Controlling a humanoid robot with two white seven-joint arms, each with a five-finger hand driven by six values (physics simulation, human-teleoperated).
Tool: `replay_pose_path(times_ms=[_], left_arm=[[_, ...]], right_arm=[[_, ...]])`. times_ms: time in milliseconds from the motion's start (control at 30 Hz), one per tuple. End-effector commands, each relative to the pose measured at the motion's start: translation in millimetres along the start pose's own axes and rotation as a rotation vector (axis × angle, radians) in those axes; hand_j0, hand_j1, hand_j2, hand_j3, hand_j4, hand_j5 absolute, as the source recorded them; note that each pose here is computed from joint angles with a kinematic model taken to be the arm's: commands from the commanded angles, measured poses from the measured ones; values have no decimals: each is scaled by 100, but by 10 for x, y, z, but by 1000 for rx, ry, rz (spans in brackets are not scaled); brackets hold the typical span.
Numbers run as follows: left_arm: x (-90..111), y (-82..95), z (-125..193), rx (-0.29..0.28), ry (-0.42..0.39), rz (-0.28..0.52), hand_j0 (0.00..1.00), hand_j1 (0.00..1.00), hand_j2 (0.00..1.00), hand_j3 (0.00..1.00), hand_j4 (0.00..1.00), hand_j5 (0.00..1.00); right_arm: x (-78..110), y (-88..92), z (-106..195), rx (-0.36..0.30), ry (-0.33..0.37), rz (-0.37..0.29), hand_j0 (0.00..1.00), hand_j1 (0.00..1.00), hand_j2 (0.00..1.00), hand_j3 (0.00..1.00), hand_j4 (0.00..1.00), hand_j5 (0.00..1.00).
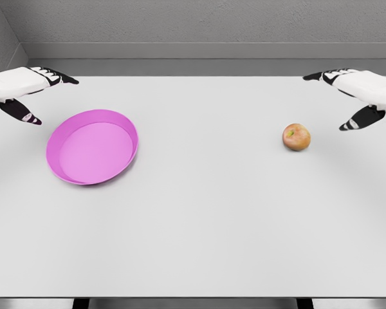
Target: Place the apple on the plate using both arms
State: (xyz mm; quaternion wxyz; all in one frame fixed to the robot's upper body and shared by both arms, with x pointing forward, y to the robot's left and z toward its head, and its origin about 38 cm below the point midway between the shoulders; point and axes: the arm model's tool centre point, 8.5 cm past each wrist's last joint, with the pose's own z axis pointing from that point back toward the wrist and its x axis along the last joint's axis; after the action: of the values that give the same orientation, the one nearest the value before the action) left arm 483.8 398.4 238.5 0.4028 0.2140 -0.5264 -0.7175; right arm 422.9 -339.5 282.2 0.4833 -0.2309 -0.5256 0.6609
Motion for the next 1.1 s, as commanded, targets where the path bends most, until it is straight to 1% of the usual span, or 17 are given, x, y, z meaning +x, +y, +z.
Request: replay_pose_path(times_ms=[0,100,200,267,333,400,533,600,633,733,833,867,1067], left_arm=[[-2,6,3,3,0,5,100,100,100,100,100,100],[0,-4,-1,-1,0,4,100,100,100,100,100,100],[1,-11,-3,-6,1,2,100,100,100,100,100,100],[-1,-5,3,-5,2,-1,100,100,100,100,100,100],[14,-14,-15,-9,-3,-1,100,100,100,100,100,100],[14,-23,-22,-16,0,-11,100,100,100,100,100,100],[22,-19,-26,-16,-2,-14,100,100,100,100,100,100],[28,-24,-34,-18,-4,-13,100,100,100,100,100,100],[28,-23,-34,-17,-4,-12,100,100,100,100,100,100],[28,-24,-34,-18,-4,-13,100,100,100,100,100,100],[20,-43,-40,-33,5,-33,100,100,100,100,100,100],[26,-32,-46,-32,4,-38,100,100,100,100,100,100],[30,-40,-62,-34,3,-37,100,100,100,100,100,100]], right_arm=[[92,475,-251,197,16,-69,100,100,100,100,100,100],[74,471,-433,210,30,-85,100,100,100,100,100,100],[191,414,-690,218,17,-87,100,100,100,100,100,100],[141,392,-751,216,32,-98,100,100,100,100,100,100],[70,465,-770,236,55,-111,100,100,100,100,100,100],[0,480,-769,240,84,-127,100,100,100,100,100,100],[-108,496,-789,243,115,-143,100,100,100,100,100,100],[-131,557,-818,260,123,-148,100,100,100,100,100,100],[-97,559,-857,265,116,-143,100,100,100,100,100,100],[-104,635,-901,288,123,-144,100,100,100,100,100,100],[-193,680,-898,299,149,-154,100,100,100,100,100,100],[-222,693,-896,303,157,-158,100,100,100,100,100,100],[-226,721,-900,310,159,-157,100,100,100,100,100,100]])
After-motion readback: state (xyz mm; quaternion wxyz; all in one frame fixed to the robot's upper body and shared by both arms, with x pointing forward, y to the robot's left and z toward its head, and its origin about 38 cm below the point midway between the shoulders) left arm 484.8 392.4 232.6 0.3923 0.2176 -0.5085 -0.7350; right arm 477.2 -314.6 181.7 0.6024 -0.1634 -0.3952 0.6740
